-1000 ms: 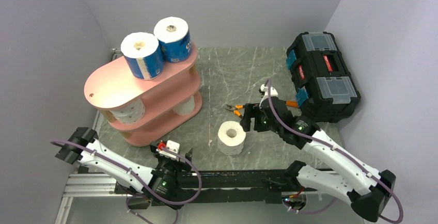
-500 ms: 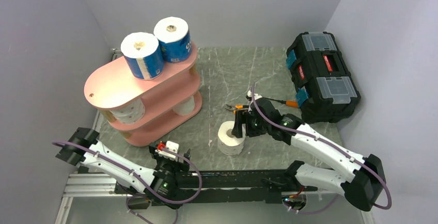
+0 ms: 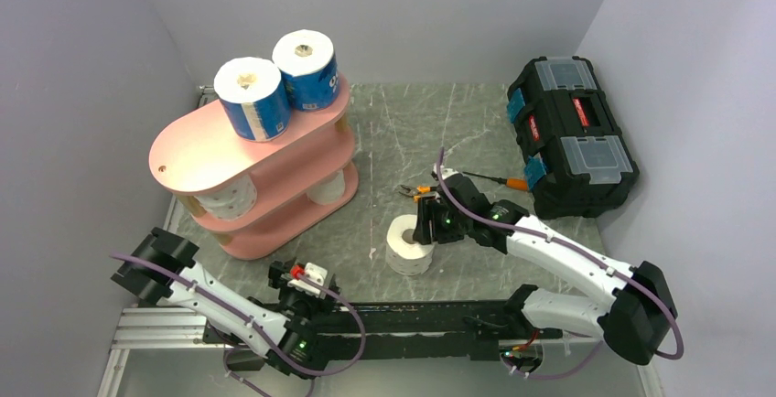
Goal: Place and organize the paper towels onto the shelf
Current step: Pick up the paper towel from the center of the board.
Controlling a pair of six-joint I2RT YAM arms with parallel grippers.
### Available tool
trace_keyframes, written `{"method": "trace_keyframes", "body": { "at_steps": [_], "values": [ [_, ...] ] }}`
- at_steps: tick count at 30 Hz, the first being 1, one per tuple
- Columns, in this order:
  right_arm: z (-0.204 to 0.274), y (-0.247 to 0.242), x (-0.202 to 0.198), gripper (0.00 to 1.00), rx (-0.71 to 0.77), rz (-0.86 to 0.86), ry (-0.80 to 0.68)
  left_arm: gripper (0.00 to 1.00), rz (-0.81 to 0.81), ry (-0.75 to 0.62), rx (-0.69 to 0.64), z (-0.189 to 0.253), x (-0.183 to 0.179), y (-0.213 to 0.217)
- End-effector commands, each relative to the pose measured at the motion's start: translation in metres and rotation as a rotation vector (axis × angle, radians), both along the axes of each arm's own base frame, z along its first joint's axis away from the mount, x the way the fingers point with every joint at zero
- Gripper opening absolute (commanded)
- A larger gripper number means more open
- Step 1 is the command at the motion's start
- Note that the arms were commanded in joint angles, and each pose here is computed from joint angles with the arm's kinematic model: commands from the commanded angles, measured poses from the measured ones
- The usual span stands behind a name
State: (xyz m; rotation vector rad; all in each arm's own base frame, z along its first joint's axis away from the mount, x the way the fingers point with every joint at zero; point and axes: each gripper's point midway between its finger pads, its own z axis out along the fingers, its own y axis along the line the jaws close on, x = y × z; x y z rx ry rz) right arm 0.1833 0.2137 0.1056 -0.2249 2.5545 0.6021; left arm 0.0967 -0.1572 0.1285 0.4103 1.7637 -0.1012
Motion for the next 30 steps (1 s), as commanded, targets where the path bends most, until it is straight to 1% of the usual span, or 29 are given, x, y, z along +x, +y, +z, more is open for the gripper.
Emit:
{"method": "trace_keyframes", "body": {
  "at_steps": [1, 6, 8, 9, 14, 18, 22, 28, 30],
  "values": [
    [0.003, 0.001, 0.010, 0.55, -0.001, -0.016, -0.039, 0.99, 0.045, 0.058, -0.167, -0.004, -0.005, -0.005],
    [0.004, 0.002, 0.015, 0.35, -0.014, -0.018, -0.046, 0.99, 0.044, 0.061, -0.185, -0.006, -0.004, -0.003],
    [0.020, 0.003, 0.024, 0.28, -0.010, -0.028, -0.092, 0.99, 0.046, 0.063, -0.190, -0.006, -0.003, -0.002],
    [0.032, 0.004, 0.029, 0.27, -0.001, -0.032, -0.121, 0.99, 0.045, 0.064, -0.191, -0.006, -0.003, -0.001],
    [0.103, 0.018, 0.057, 0.25, 0.040, -0.024, -0.261, 0.99, 0.041, 0.059, -0.187, -0.006, -0.003, -0.002],
    [0.164, 0.042, 0.087, 0.25, 0.118, -0.013, -0.378, 0.99, 0.040, 0.058, -0.185, -0.006, -0.003, -0.002],
    [0.196, 0.071, 0.113, 0.25, 0.193, 0.007, -0.429, 0.99, 0.042, 0.060, -0.187, -0.006, -0.003, -0.002],
    [0.217, 0.110, 0.146, 0.25, 0.277, 0.014, -0.466, 0.99, 0.039, 0.061, -0.184, -0.006, -0.004, -0.002],
    [0.225, 0.121, 0.151, 0.25, 0.311, 0.032, -0.470, 0.99, 0.040, 0.062, -0.185, -0.006, -0.004, -0.002]
  ]
}}
